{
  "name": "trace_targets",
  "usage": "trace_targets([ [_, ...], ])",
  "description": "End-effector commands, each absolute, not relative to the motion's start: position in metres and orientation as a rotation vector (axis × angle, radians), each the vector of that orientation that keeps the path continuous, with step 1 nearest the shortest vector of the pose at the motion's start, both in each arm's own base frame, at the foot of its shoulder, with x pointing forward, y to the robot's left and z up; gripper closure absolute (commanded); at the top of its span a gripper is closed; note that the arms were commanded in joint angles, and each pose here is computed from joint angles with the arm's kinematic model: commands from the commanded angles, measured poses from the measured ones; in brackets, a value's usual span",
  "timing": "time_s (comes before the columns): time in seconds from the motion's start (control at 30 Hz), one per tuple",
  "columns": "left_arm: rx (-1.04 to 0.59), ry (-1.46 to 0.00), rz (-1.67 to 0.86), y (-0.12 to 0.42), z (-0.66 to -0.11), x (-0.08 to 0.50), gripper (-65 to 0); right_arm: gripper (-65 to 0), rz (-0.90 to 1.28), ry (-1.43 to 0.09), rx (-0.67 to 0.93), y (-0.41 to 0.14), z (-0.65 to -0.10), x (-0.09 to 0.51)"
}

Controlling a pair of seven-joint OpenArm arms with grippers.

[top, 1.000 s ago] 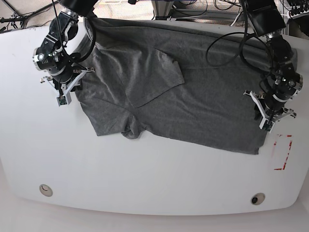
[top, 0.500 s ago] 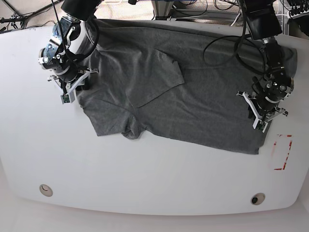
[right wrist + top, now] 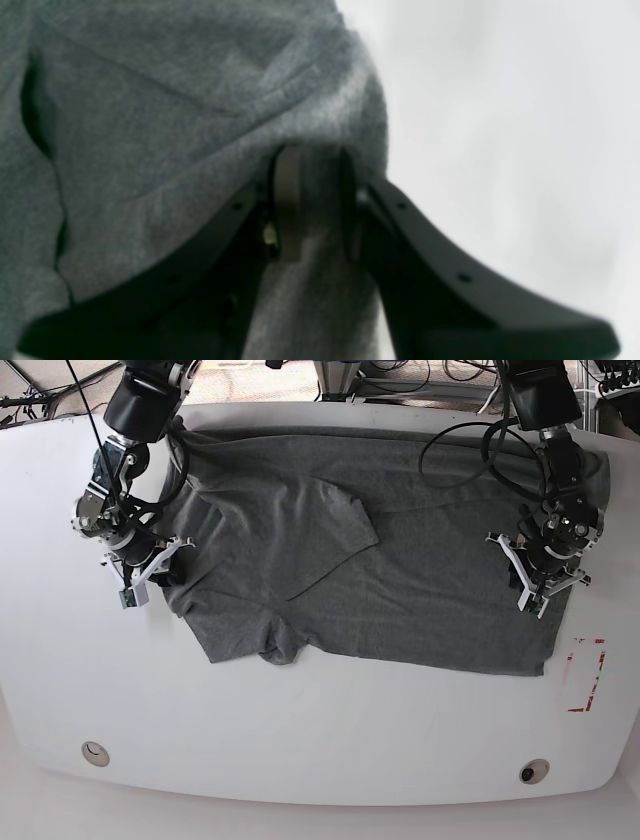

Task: Fold the T-shirt properly
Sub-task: 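Release the edge and move both grippers down onto the shirt body, then grasp the shirt's side edge with the right gripper, left gripper at the hem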

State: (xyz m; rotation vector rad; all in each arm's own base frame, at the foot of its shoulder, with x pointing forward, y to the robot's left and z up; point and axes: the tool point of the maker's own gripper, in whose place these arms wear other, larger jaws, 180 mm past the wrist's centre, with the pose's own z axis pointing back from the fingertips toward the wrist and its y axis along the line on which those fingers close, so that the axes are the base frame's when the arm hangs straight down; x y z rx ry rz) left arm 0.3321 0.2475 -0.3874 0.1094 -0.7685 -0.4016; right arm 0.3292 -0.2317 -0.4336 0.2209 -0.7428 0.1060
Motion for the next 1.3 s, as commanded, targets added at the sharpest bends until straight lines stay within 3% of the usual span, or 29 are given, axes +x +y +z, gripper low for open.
trace_targets([
  [0.0, 0.126, -0.811, -0.404, 0.252, -0.375, 0.34, -6.3, -12.4, 0.126, -0.599, 0.159, -0.249, -0.453, 0.316],
  [0.3, 0.134, -0.773, -0.403, 0.254, -0.379, 0.337, -8.1, -12.4, 0.13, -0.651, 0.133, -0.262, -0.442, 0.352],
  [0.47, 0.143, -0.73, -0.401, 0.257, -0.381, 0.333, -18.5, -12.4, 0.144, -0.646, 0.122, -0.263, -0.444, 0.367],
  [0.67, 0.193, -0.685, -0.478, 0.258, -0.361, 0.33, -35.4, -12.4, 0.151, -0.672, 0.108, -0.265, -0.436, 0.375],
  [0.87, 0.297, -0.601, -0.376, 0.296, -0.336, 0.308, -47.6, -12.4, 0.161, -0.681, 0.092, -0.266, -0.43, 0.377],
  [1.1, 0.336, -0.504, -0.315, 0.337, -0.324, 0.285, -48.6, -12.4, 0.155, -0.675, 0.101, -0.264, -0.434, 0.374],
  [1.27, 0.279, -0.483, -0.274, 0.356, -0.332, 0.263, -48.6, -12.4, 0.154, -0.662, 0.103, -0.263, -0.439, 0.367],
])
